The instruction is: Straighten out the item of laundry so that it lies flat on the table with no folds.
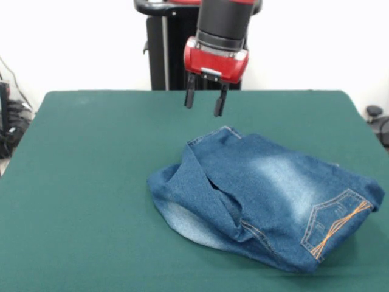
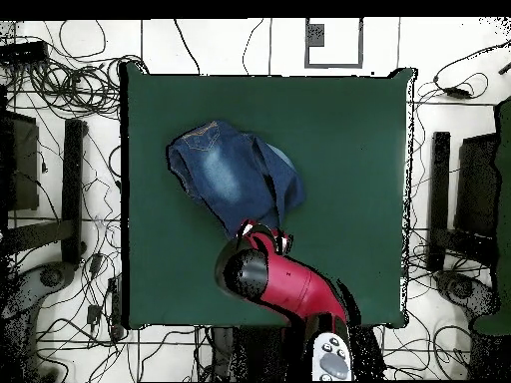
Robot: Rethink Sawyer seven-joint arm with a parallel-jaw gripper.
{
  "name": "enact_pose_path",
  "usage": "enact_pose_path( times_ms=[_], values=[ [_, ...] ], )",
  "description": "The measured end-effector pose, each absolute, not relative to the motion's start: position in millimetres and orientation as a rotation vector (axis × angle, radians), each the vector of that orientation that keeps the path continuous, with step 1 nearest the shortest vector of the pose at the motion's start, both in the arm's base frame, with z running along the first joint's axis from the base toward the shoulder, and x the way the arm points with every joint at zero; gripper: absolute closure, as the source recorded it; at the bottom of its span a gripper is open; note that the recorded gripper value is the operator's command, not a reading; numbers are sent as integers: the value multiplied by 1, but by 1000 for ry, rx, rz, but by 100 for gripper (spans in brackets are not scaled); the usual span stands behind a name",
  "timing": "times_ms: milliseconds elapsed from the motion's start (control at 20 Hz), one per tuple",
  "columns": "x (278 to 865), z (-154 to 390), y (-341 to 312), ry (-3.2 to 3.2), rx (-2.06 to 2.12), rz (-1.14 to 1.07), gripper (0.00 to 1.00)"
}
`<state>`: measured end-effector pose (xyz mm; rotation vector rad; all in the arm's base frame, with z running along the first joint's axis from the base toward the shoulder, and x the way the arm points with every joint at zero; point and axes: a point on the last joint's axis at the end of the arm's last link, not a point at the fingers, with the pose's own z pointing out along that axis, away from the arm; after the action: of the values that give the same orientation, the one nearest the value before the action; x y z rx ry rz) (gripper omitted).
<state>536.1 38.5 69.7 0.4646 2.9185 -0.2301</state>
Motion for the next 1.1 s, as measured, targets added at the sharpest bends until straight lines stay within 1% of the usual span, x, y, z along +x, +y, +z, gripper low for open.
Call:
enact_pose_path(
  times_ms=[600, 1100],
  values=[
    [522, 49, 43, 2970, 466, -225, 0],
    [528, 45, 53, 2957, 459, -182, 0]
  ],
)
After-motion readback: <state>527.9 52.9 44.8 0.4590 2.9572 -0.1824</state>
